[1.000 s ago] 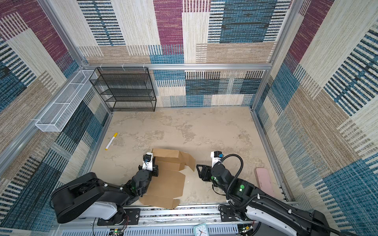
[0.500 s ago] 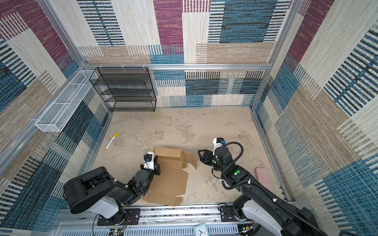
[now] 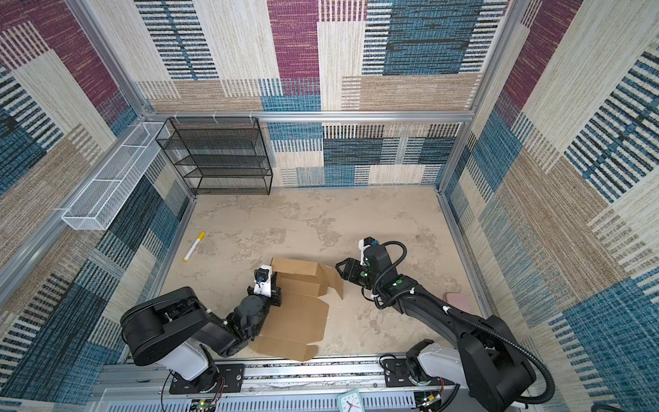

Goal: Assemble paper box
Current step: Fold the bottom flaps of a flat cardboard box at the center of the table.

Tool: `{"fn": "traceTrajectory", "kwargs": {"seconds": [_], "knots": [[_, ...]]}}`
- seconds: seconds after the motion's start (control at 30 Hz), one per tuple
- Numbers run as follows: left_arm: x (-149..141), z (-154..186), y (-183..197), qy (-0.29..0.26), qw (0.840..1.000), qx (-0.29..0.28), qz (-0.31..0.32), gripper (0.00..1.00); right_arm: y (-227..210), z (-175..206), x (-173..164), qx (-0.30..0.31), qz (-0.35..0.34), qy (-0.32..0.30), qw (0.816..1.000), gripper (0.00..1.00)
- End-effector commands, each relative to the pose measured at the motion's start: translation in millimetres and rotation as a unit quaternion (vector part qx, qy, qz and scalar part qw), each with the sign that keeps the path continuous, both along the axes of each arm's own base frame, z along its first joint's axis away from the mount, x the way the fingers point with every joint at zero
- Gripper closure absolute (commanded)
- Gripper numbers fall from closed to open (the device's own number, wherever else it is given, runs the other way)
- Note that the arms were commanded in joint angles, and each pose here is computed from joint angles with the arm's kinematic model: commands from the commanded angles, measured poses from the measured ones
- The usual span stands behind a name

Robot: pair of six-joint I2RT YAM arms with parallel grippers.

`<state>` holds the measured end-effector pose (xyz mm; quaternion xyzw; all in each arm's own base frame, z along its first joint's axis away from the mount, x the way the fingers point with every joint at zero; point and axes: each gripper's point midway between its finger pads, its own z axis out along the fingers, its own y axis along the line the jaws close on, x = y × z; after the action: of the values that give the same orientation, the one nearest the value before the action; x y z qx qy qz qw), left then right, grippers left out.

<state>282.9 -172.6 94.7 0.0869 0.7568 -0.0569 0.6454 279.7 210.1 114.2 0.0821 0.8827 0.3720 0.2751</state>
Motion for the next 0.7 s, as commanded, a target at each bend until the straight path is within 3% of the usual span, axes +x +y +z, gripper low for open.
{"fn": "traceTrajectory", "kwargs": {"seconds": [0.0,0.37,0.67], "knots": [[3,7,3,-0.013,1.0,-0.009,0.014,1.0,9,2,-1,0.017,0.029,-0.017,0.999,0.43],[3,5,3,-0.01,1.0,-0.01,0.016,1.0,26,0,-35,0.057,0.1,-0.045,0.992,0.43],[2,6,4,-0.011,1.0,-0.013,0.015,1.0,47,-8,-39,0.026,0.13,-0.06,0.989,0.43]]}}
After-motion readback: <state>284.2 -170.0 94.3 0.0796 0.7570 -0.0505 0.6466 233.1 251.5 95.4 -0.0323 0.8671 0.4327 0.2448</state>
